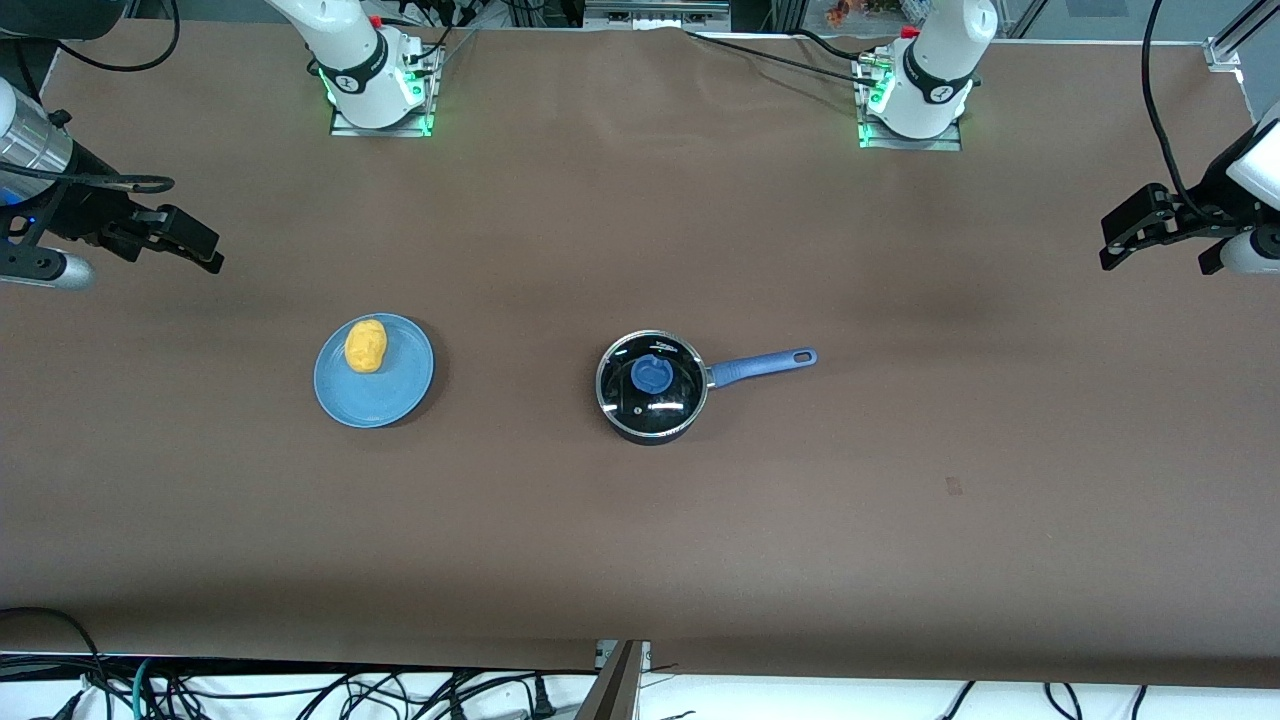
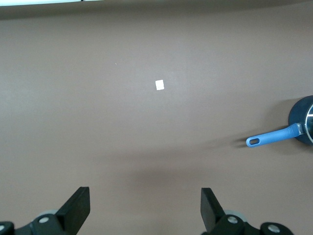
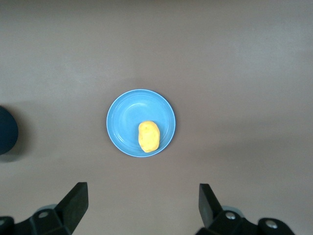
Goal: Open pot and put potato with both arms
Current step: 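Raise the left gripper and move it toward the saucepan lid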
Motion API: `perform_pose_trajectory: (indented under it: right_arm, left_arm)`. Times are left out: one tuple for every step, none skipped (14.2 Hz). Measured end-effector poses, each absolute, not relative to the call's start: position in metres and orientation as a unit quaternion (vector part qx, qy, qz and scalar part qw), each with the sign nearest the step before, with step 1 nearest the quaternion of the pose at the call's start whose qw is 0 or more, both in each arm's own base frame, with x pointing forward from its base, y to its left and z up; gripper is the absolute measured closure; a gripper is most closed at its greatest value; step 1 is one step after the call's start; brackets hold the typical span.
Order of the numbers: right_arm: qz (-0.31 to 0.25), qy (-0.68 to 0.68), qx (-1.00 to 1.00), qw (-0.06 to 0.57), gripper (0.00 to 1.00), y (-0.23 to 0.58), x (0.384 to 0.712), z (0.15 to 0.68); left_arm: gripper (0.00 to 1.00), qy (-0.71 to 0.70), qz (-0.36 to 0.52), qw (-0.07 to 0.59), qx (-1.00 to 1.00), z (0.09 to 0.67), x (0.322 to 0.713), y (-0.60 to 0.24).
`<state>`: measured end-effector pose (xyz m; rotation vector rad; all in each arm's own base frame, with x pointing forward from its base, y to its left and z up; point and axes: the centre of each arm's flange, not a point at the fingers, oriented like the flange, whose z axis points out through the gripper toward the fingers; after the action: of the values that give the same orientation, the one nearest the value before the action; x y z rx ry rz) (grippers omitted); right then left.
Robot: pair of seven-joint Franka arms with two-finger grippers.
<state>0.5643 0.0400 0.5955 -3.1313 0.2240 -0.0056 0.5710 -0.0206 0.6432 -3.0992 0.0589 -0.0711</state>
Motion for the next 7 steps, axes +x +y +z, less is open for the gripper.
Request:
perform_pose_trajectory:
  right_arm:
    - [-0.002,0.071,-0.997,0.001,0.0,0.04,0.564,0.595]
    - [-0.002,0.071,-0.997,0.001,0.0,0.04,0.564,0.595]
    - [-0.002,0.071,-0.997,0.001,0.0,0.04,0.564,0.595]
    - [-0.002,0.071,-0.997,0.001,0.0,0.04,0.564,0.595]
    - [-0.002,0.071,-0.997,0.001,0.0,0.04,0.564,0.595]
    - [-0.002,0.071,-0.997,0.001,0.0,0.04,0.564,0.596]
    - [-0.004,0.071,-0.997,0.001,0.0,0.04,0.565,0.596]
  left_arm:
    - [0.0,0.019,-0.023,0.021,-0.999,0.643,0.571,-0.021]
    - [0.0,0.019,-0.023,0.021,-0.999,0.643,0.571,-0.021]
    - [0.0,0.02,-0.023,0.021,-0.999,0.643,0.571,-0.022]
    - [0.0,0.021,-0.022,0.02,-0.999,0.642,0.572,-0.023]
    - [0.0,0.025,-0.019,0.02,-0.999,0.638,0.574,-0.027]
    - [0.0,0.028,-0.013,0.019,-0.999,0.631,0.577,-0.036]
    - [0.0,0.024,-0.007,0.019,-1.0,0.622,0.581,-0.05]
